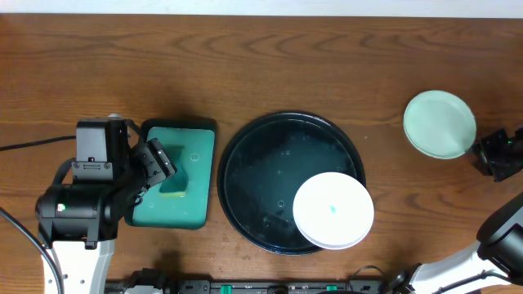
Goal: Clean dirty plates on tray and stack at the side
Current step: 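Stack the pale green plate onto the plate at right, release, then move the right gripper to the white plate and slide it center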
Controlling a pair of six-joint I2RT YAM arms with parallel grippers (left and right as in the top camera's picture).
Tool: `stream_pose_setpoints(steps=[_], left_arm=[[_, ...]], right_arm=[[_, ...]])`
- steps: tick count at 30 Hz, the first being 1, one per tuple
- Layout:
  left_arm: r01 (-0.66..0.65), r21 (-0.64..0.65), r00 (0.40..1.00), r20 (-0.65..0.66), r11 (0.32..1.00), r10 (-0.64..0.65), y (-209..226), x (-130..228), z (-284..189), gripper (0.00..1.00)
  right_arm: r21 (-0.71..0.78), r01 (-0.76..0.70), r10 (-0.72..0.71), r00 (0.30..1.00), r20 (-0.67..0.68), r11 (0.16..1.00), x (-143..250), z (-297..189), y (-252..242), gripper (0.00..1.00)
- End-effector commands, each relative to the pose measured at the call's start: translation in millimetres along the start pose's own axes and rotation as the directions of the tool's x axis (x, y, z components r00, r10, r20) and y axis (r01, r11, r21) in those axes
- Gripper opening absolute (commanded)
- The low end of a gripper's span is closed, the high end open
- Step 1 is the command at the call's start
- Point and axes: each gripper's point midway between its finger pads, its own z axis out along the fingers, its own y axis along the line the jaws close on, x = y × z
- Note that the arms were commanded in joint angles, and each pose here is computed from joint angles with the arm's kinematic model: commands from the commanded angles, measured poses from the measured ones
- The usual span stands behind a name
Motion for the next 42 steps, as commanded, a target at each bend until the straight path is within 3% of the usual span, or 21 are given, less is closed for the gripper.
stream_pose_setpoints(steps=[1, 6, 9, 11, 15, 19, 20, 21, 25, 27, 30, 31, 33, 36, 38, 42], left_arm=[[-0.019, -0.011, 1.000, -0.003, 1.000, 0.019, 2.1, 1.5, 1.5, 0.80], [-0.019, -0.011, 1.000, -0.003, 1.000, 0.019, 2.1, 1.5, 1.5, 0.81], [-0.019, -0.011, 1.000, -0.003, 1.000, 0.019, 2.0, 1.4, 1.5, 0.80], [-0.019, -0.010, 1.000, -0.003, 1.000, 0.019, 2.0, 1.5, 1.5, 0.80], [-0.019, -0.011, 1.000, -0.003, 1.000, 0.019, 2.0, 1.6, 1.5, 0.80], [-0.019, -0.011, 1.000, -0.004, 1.000, 0.019, 2.1, 1.6, 1.5, 0.80], [-0.019, -0.011, 1.000, -0.004, 1.000, 0.019, 2.1, 1.6, 1.5, 0.80], [-0.019, -0.011, 1.000, -0.004, 1.000, 0.019, 2.1, 1.6, 1.5, 0.81], [-0.019, -0.011, 1.000, -0.004, 1.000, 0.019, 2.1, 1.7, 1.5, 0.80], [-0.019, -0.011, 1.000, -0.003, 1.000, 0.019, 2.1, 1.6, 1.5, 0.80], [-0.019, -0.011, 1.000, -0.003, 1.000, 0.019, 2.1, 1.5, 1.5, 0.80], [-0.019, -0.011, 1.000, -0.003, 1.000, 0.019, 2.1, 1.5, 1.5, 0.80], [-0.019, -0.011, 1.000, -0.003, 1.000, 0.019, 2.1, 1.5, 1.5, 0.81], [-0.019, -0.011, 1.000, -0.003, 1.000, 0.019, 2.1, 1.6, 1.5, 0.80], [-0.020, -0.011, 1.000, -0.003, 1.000, 0.020, 2.1, 1.6, 1.5, 0.80], [-0.027, -0.011, 1.000, -0.004, 1.000, 0.027, 2.2, 1.7, 1.5, 0.80]], right_arm=[[-0.062, 0.042, -0.043, 0.999, -0.025, 0.997, 4.9, 1.3, 13.6, 0.34], [-0.167, 0.112, -0.118, 0.993, -0.025, 0.980, 11.2, -8.8, 38.1, 0.33], [-0.225, 0.224, -0.225, 0.974, 0.025, 0.948, 18.1, -25.4, 62.6, 0.33], [-0.244, 0.341, -0.329, 0.940, 0.091, 0.908, 26.7, -43.7, 84.5, 0.33], [-0.254, 0.591, -0.549, 0.806, 0.221, 0.765, 67.7, -86.2, 134.0, 0.34], [-0.246, 0.739, -0.685, 0.674, 0.278, 0.627, 125.6, -115.4, 167.6, 0.49], [-0.257, 0.758, -0.706, 0.652, 0.277, 0.600, 140.2, -119.8, 172.5, 0.56], [-0.274, 0.776, -0.730, 0.629, 0.267, 0.568, 157.6, -123.3, 176.6, 0.69], [-0.308, 0.809, -0.804, 0.567, 0.182, 0.501, 207.2, -122.5, 174.4, 0.90], [-0.321, 0.811, -0.827, 0.548, 0.126, 0.489, 225.7, -119.1, 168.8, 0.90], [-0.373, 0.804, -0.852, 0.520, 0.063, 0.464, 252.2, -118.7, 164.9, 0.64], [-0.403, 0.796, -0.858, 0.511, 0.046, 0.452, 261.4, -120.2, 165.0, 0.68], [-0.451, 0.785, -0.878, 0.478, 0.007, 0.424, 280.2, -123.0, 161.5, 0.99], [-0.409, 0.772, -0.866, 0.490, -0.104, 0.486, 291.2, -119.8, 139.9, 0.99], [-0.278, 0.753, -0.803, 0.562, -0.197, 0.596, 284.6, -114.1, 116.1, 0.99], [-0.073, 0.706, -0.687, 0.652, -0.322, 0.704, 280.4, -109.8, 73.8, 0.99]])
